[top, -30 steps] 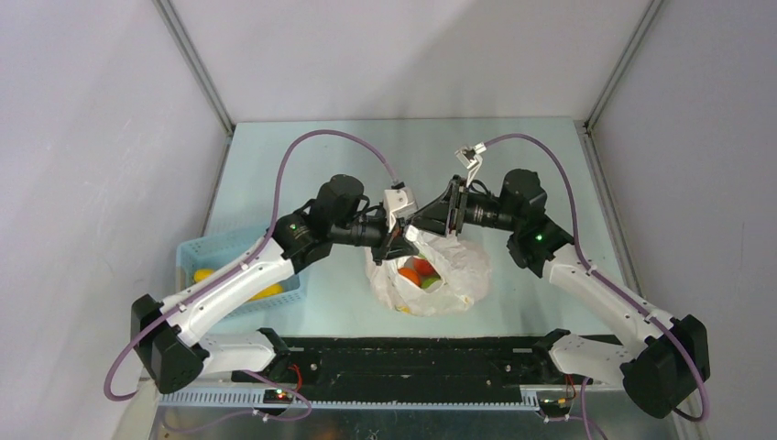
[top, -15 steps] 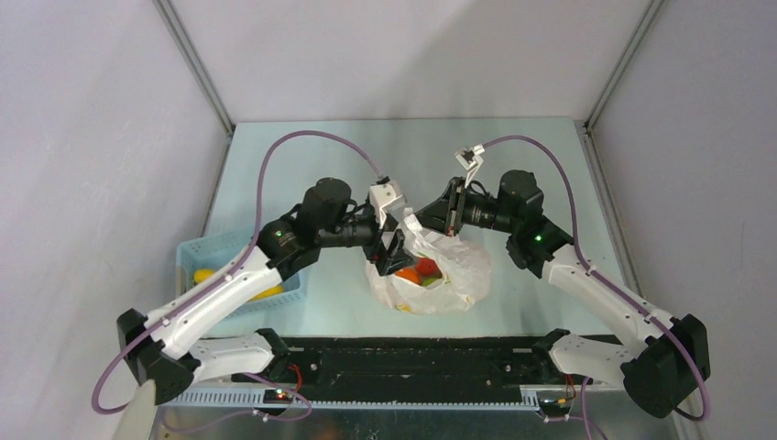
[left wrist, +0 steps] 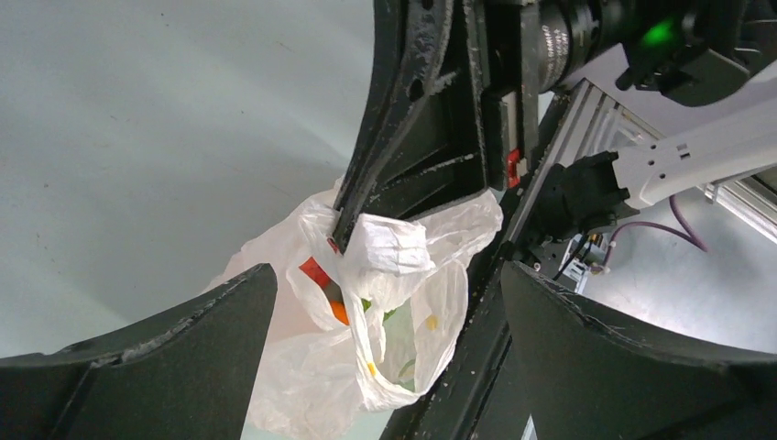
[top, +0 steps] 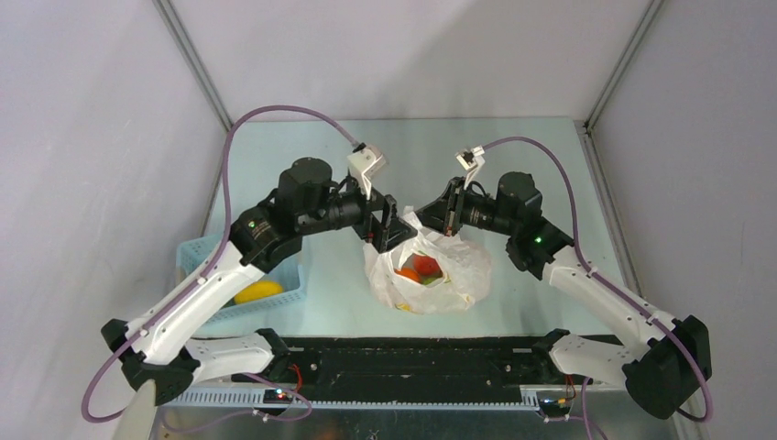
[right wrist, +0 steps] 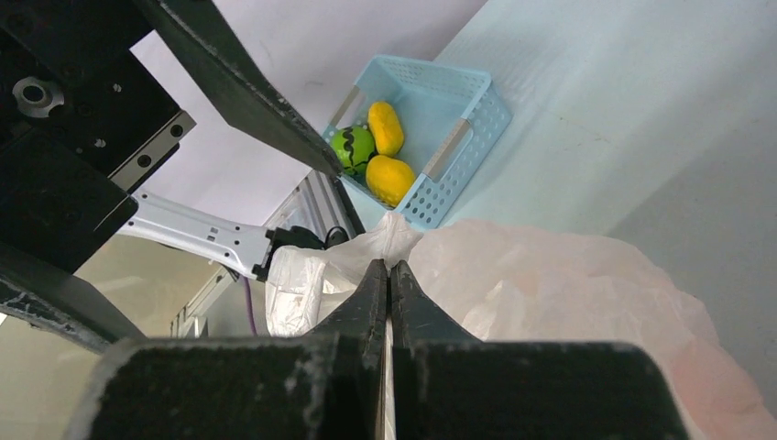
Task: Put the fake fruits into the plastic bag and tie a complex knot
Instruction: Tie the plastic bag at the center of the board.
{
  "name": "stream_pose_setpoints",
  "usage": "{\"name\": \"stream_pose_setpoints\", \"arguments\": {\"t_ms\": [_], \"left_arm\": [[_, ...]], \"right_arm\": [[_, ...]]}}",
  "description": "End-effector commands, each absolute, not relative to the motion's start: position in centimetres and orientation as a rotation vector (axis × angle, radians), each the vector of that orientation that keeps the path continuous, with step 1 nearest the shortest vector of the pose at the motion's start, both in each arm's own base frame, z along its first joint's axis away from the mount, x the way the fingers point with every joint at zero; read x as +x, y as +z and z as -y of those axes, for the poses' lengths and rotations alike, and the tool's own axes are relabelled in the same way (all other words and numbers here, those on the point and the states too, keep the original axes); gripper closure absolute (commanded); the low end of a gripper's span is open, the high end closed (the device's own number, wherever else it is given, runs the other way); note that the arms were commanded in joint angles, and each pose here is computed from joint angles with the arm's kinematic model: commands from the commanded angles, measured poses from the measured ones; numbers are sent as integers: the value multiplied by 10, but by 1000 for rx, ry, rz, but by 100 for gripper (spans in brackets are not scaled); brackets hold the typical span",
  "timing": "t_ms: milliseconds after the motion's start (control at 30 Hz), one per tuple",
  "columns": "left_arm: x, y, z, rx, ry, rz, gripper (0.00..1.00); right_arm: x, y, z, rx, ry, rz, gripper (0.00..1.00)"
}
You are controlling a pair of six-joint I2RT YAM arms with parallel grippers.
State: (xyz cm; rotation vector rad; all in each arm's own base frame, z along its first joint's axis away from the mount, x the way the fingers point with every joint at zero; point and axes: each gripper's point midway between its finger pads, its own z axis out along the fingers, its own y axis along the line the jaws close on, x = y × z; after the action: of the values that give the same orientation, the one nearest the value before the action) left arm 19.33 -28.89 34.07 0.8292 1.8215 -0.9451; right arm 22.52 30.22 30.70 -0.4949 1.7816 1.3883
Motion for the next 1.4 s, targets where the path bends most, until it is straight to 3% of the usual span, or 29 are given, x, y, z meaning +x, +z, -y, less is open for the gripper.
{"name": "stream_pose_setpoints", "arguments": {"t_ms": [0,67,133,267,300,700,1133,1367], "left_arm": [[202,343,294,763,-943,-1884,1],[205,337,296,761,-929,-1906,1],[208,334,298,764,-921,-1915,9],[207,332,304,778,-953,-1900,36],[206,331,304,780,-961,-1900,47],[208,319,294,752,-910,-1904,99],[204,313,286,695,-918,-1905,100],[217,297,283,634,-879,-1947,100]], "right_arm": [[225,317,-298,-506,1338,-1735,100],[225,318,-298,-507,1330,-1732,100],[226,318,-297,-505,1319,-1732,100],[227,317,-295,-501,1297,-1732,100],[227,317,-294,-501,1291,-1734,100],[234,321,-286,-466,1227,-1731,100],[247,333,-267,-354,1154,-1698,100],[220,355,-270,-483,1138,-1540,100]]}}
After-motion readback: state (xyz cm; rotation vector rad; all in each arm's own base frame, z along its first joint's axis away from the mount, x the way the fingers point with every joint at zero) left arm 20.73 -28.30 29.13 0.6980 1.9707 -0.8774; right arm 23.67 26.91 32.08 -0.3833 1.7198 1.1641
